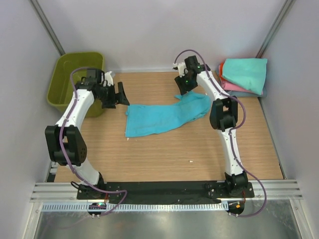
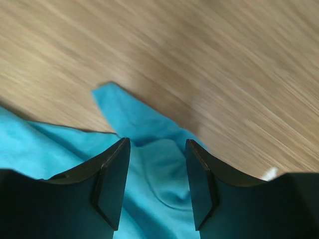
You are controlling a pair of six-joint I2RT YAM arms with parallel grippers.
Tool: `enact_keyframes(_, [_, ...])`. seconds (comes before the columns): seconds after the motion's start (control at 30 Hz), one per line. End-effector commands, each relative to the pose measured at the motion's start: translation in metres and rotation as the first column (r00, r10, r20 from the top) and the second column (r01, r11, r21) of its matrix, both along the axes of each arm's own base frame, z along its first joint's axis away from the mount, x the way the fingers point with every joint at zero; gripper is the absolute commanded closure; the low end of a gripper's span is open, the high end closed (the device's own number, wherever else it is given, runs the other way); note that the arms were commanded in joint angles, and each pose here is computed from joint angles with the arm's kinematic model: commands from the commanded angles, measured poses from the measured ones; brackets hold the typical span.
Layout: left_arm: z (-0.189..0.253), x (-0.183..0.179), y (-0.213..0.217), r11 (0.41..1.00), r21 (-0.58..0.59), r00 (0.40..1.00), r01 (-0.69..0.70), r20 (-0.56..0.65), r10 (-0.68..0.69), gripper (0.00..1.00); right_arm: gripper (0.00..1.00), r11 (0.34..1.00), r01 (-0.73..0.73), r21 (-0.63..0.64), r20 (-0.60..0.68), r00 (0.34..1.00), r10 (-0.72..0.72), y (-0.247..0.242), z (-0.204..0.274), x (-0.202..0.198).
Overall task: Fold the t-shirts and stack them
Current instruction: Flatten the tshirt out
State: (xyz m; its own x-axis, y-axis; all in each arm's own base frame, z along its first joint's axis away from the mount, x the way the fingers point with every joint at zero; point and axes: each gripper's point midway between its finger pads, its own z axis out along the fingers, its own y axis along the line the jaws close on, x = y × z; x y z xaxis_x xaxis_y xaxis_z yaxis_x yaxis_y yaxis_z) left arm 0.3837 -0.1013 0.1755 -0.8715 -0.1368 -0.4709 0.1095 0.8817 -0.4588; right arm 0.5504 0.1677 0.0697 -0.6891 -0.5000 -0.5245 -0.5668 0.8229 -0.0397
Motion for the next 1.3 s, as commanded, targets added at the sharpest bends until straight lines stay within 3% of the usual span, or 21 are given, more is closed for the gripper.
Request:
enact_keyframes(0.0, [-0.003,-0.001,-0.002,0.999,0.025,1.0,0.028,0.005,-0.028,0.14,0.45,0.991,-0.108,0.079,0.117,0.988,0.098,0.031,0.045,0.009])
enact_keyframes(0.33, [0.0,0.011,-0.023,0.996,0.048,0.997,0.075,0.023,-0.076,0.13,0.45,0.992,-0.114,0.06,0.005,0.994,0.114,0.037,-0.005,-0.006])
enact_keyframes(0.63, [0.003,0.008,-0.032,0.994,0.062,0.995,0.095,0.036,-0.097,0.12,0.47,0.995,-0.095,0.025,-0.014,0.995,0.096,0.034,-0.032,-0.001])
enact_keyframes(0.7, [0.002,0.005,-0.032,0.993,0.068,0.994,0.098,0.032,-0.1,0.12,0.58,0.995,-0.092,0.031,-0.014,0.996,0.092,0.035,-0.035,0.001])
enact_keyframes(0.8, [0.002,0.003,-0.03,0.992,0.076,0.994,0.096,0.038,-0.099,0.12,0.86,0.998,-0.063,0.022,0.008,0.998,0.063,0.033,-0.034,0.008])
enact_keyframes(0.87, [0.003,0.003,-0.031,0.992,0.079,0.994,0.099,0.041,-0.102,0.12,0.99,0.999,-0.042,0.008,0.03,0.999,0.042,0.03,-0.029,0.012])
enact_keyframes(1.0, [0.004,0.004,-0.029,0.99,0.095,0.993,0.102,0.052,-0.107,0.12,0.99,1.0,0.003,-0.002,0.15,0.989,-0.003,0.019,0.021,0.029])
enact_keyframes(1.1, [-0.002,0.011,-0.02,0.983,0.155,0.993,0.097,0.054,-0.107,0.12,0.99,1.0,0.023,0.005,0.323,0.946,-0.024,0.01,0.104,0.038])
enact_keyframes(1.13, [-0.001,0.017,-0.015,0.975,0.192,0.989,0.111,0.074,-0.127,0.12,0.99,0.999,0.027,0.029,0.42,0.907,-0.037,0.005,0.156,0.037])
enact_keyframes(1.27, [-0.002,0.044,0.007,0.939,0.335,0.988,0.076,0.1,-0.116,0.12,0.99,0.997,0.031,0.077,0.611,0.788,-0.072,-0.011,0.267,0.016])
